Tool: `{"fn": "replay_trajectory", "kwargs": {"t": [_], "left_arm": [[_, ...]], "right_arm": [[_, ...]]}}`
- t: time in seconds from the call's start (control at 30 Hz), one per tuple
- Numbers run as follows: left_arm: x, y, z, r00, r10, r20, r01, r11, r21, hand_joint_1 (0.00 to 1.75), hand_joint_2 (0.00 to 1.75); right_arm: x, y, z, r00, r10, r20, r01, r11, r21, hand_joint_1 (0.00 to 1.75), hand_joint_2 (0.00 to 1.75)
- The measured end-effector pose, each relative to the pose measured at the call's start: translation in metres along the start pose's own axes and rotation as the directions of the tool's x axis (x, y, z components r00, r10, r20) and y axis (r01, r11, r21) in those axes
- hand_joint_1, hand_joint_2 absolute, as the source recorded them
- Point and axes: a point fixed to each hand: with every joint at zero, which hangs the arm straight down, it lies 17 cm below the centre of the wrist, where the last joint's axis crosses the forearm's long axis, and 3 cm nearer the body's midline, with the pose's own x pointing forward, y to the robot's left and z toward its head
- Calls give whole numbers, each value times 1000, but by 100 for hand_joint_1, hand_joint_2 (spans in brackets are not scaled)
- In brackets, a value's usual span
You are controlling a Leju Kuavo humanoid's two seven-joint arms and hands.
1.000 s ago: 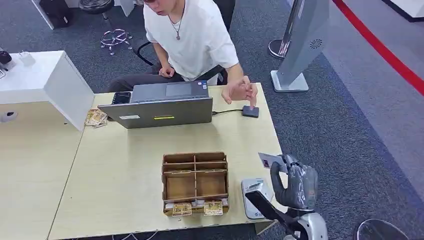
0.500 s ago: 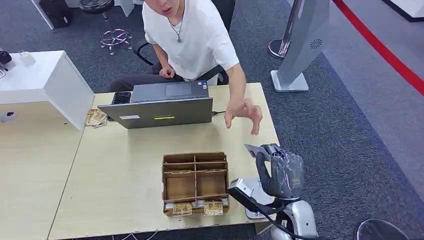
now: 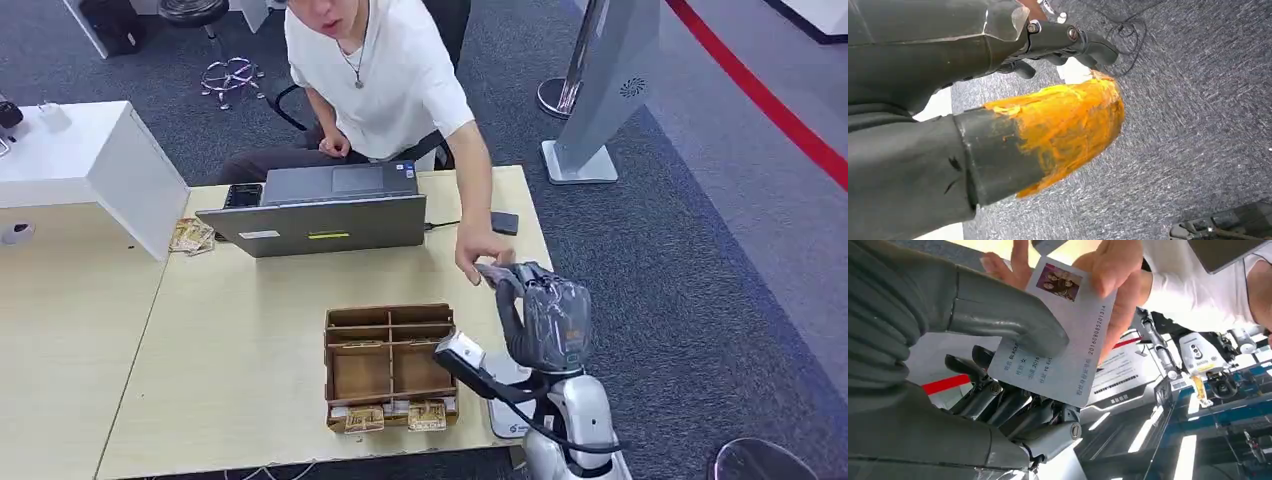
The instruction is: Pass the card to the sensor for recognition and then transmit it.
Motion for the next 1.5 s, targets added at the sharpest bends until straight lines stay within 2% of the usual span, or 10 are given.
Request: {"fn": "replay_trajectory", "kwargs": {"t": [0.03, 0.4, 0.8, 1.07, 1.5], "left_arm": [[0, 0, 0, 1000, 0, 0, 0, 1000, 0, 0, 0], [0, 1, 0, 1000, 0, 0, 0, 1000, 2, 0, 0], [-2, 1, 0, 1000, 14, -12, -14, 1000, 7, 0, 0], [-4, 3, 0, 1000, 20, -24, -20, 1000, 15, 0, 0], [-4, 3, 0, 999, 22, -24, -22, 1000, 15, 0, 0]], "right_arm": [[1, 1, 0, 1000, 2, 1, -2, 1000, 2, 0, 175], [0, 6, 3, 1000, -14, -10, 14, 1000, 15, 0, 175], [23, 5, 24, 966, -257, -34, 258, 966, 24, 0, 175], [62, 6, 41, 908, -418, 36, 412, 904, 112, 0, 175], [96, 4, 55, 881, -458, 120, 435, 882, 179, 0, 175]]}}
